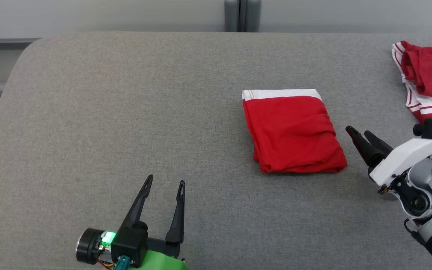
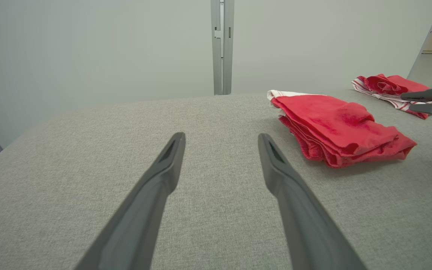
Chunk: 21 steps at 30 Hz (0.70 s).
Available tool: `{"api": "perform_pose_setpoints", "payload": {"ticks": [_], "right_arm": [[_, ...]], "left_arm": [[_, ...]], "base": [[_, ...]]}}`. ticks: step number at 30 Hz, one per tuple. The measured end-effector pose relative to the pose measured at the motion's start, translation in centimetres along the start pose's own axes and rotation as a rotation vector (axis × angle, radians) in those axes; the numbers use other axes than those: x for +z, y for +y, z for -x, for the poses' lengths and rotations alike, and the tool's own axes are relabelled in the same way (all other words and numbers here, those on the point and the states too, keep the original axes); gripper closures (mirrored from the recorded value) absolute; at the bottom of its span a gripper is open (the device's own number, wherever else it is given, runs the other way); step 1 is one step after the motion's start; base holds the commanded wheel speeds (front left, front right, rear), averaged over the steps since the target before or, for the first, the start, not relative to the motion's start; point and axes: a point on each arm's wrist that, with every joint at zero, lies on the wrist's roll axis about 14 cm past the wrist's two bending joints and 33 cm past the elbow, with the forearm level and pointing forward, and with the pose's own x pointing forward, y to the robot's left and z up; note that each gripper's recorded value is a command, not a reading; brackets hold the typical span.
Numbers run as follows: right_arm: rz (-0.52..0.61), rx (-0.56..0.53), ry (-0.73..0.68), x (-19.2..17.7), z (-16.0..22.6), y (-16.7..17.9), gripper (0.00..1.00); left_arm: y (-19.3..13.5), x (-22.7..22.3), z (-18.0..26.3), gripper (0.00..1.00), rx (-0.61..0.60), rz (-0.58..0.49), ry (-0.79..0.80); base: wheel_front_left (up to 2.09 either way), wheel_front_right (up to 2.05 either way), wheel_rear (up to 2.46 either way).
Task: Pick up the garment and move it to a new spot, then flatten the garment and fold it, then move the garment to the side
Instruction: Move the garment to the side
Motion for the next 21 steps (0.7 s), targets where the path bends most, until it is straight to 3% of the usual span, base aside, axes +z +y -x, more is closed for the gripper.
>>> {"api": "perform_pose_setpoints", "payload": {"ticks": [11,13,14,15,21], "right_arm": [[-0.110,0.005,0.244,-3.2,-4.5,-1.5,0.00],[-0.119,0.012,0.280,-4.2,-5.0,-1.4,0.47],[-0.119,0.018,0.290,-4.5,-5.3,-1.2,0.80],[-0.117,0.026,0.295,-4.7,-5.6,-1.0,1.00],[-0.057,0.040,0.250,-3.2,-6.0,-1.5,1.00]], "left_arm": [[1.5,-1.7,-1.3,0.00,0.053,0.032,0.051],[1.7,-2.0,-1.4,0.00,0.061,0.037,0.062],[1.8,-2.2,-1.4,0.00,0.065,0.036,0.067],[1.8,-2.4,-1.5,0.00,0.065,0.037,0.072],[1.7,-2.8,-2.0,0.00,0.063,0.039,0.084]], "base": [[0.00,0.00,0.00],[0.00,0.00,0.00],[0.00,0.00,0.00],[0.00,0.00,0.00],[0.00,0.00,0.00]]}}
